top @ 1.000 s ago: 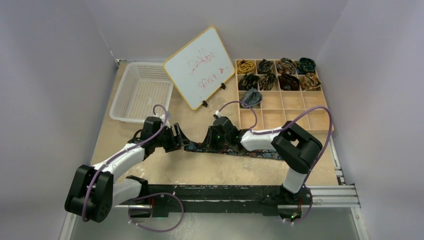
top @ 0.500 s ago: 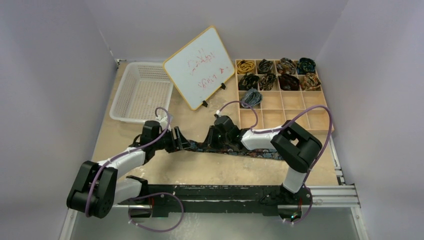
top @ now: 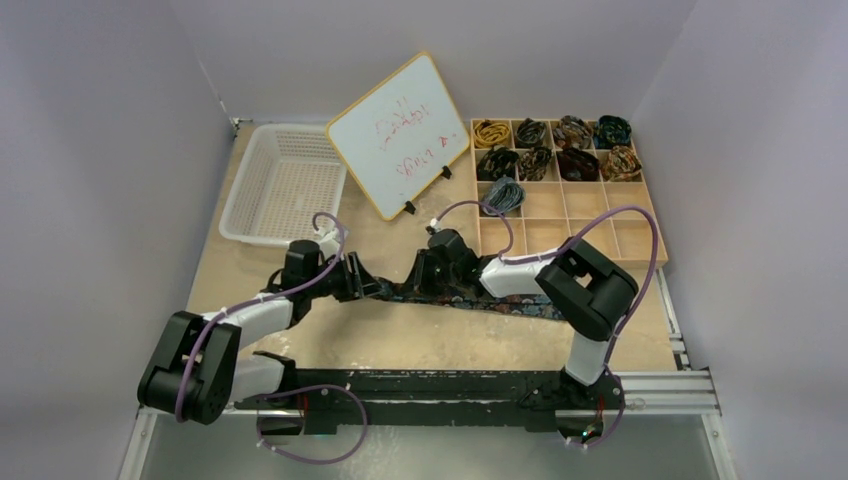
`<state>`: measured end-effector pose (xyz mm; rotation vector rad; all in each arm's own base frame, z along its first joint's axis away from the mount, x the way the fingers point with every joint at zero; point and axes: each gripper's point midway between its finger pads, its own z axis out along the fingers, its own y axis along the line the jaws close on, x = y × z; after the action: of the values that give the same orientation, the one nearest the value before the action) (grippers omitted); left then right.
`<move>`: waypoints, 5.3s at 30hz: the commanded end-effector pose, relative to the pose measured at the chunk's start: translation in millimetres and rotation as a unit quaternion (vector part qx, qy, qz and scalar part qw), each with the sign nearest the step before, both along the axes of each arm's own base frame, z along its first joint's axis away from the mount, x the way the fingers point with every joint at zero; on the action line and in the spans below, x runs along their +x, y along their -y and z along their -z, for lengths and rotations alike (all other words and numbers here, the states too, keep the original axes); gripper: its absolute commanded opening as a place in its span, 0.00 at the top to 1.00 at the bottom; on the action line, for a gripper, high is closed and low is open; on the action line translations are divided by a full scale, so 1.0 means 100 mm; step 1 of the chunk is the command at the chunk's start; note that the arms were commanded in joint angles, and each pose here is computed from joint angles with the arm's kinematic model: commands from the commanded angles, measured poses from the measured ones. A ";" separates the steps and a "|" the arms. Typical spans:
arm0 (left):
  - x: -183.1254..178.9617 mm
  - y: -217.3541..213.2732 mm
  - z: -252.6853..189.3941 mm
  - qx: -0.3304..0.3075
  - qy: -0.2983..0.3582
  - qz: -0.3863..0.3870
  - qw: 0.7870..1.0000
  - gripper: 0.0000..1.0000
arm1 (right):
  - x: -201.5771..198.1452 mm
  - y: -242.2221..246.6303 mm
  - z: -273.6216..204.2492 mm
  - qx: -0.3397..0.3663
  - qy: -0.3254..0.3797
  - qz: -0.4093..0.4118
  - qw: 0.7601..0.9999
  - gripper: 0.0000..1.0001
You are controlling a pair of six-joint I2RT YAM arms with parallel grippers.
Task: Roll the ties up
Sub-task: Roll the tie at the center of the board.
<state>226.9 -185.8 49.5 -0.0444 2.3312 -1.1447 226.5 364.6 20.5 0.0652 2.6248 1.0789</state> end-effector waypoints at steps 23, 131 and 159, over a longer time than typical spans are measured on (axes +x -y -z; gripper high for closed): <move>-0.20 -0.47 0.07 0.103 -0.151 -0.152 0.971 1.00 | 0.09 -0.14 -0.56 0.010 0.123 -0.115 0.986 0.63; -0.12 1.19 -0.13 0.409 0.039 -0.002 0.912 0.58 | 0.38 1.15 -0.71 -0.048 0.119 0.164 0.978 0.54; 0.04 -0.21 -0.66 0.116 -0.055 -0.120 0.984 0.44 | 0.09 0.03 -1.09 0.006 0.512 -0.362 0.779 0.02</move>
<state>238.8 -155.4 109.3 -0.2868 2.4751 -0.5856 240.4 329.8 109.3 -0.9832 1.8274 0.9115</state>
